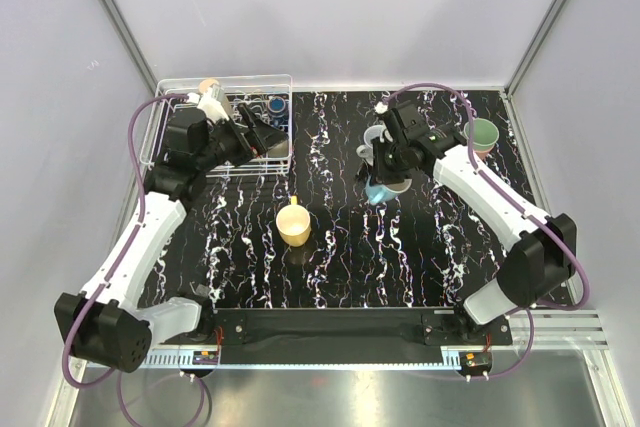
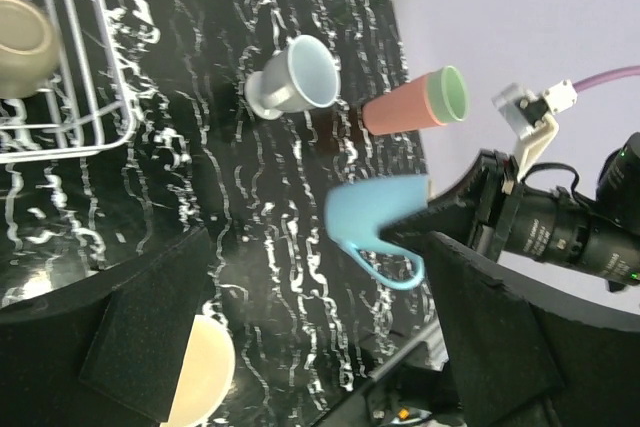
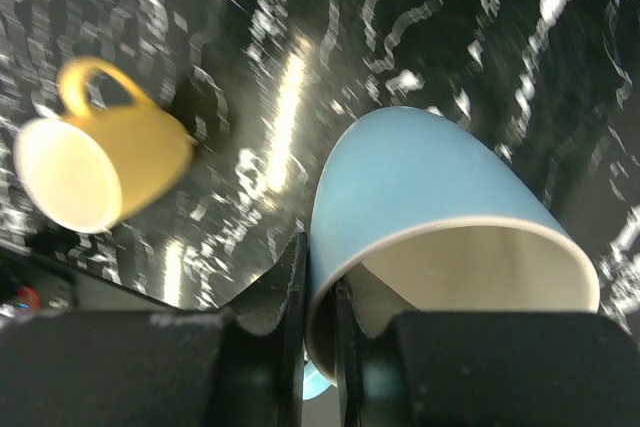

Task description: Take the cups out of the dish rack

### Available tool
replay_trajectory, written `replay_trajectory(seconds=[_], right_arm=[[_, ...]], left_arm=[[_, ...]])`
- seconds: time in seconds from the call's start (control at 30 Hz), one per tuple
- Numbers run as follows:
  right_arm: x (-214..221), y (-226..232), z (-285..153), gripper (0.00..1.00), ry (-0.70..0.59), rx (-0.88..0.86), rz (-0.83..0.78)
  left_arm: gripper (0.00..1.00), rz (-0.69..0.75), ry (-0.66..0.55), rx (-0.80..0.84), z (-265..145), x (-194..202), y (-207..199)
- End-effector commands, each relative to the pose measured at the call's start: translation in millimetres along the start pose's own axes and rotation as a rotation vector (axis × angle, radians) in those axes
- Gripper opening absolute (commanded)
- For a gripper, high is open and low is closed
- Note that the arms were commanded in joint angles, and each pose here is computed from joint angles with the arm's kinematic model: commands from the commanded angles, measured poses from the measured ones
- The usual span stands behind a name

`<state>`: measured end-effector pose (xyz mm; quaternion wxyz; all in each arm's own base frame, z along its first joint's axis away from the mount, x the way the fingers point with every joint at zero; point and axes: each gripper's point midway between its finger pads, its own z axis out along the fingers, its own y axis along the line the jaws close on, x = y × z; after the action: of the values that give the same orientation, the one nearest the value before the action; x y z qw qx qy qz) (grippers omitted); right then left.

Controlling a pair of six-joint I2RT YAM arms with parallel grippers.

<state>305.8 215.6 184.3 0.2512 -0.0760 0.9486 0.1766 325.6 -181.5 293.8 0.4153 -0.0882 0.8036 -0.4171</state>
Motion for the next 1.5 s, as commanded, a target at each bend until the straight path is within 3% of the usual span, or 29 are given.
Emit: replay_trajectory(seconds=[0.0,0.7,0.97,1.37,1.47], right_arm=[[9,-15,-7,0.00,0.035,0.086,-0.056],[73,-45,70,0.04,0.217,0.235,-0.061],[73,-41,69,0.27,0.219,0.230,-0.066],[24,-16,29,0.51,0.103,0.183,-0.072],[11,-10,13,0.62,0.064,0.172,-0.078]], left_arm=[[0.93,0.088,-0.085,-0.002,-14,-22,-12],[0.94,0.177,-0.127,-0.085,-29,-28,-1],[0.95,0.201,-0.138,-0.128,-28,-30,8],[0.95,0.244,-0.191,-0.219,-31,-48,19],[0.95,0.263,-0.208,-0.261,-33,-55,24]])
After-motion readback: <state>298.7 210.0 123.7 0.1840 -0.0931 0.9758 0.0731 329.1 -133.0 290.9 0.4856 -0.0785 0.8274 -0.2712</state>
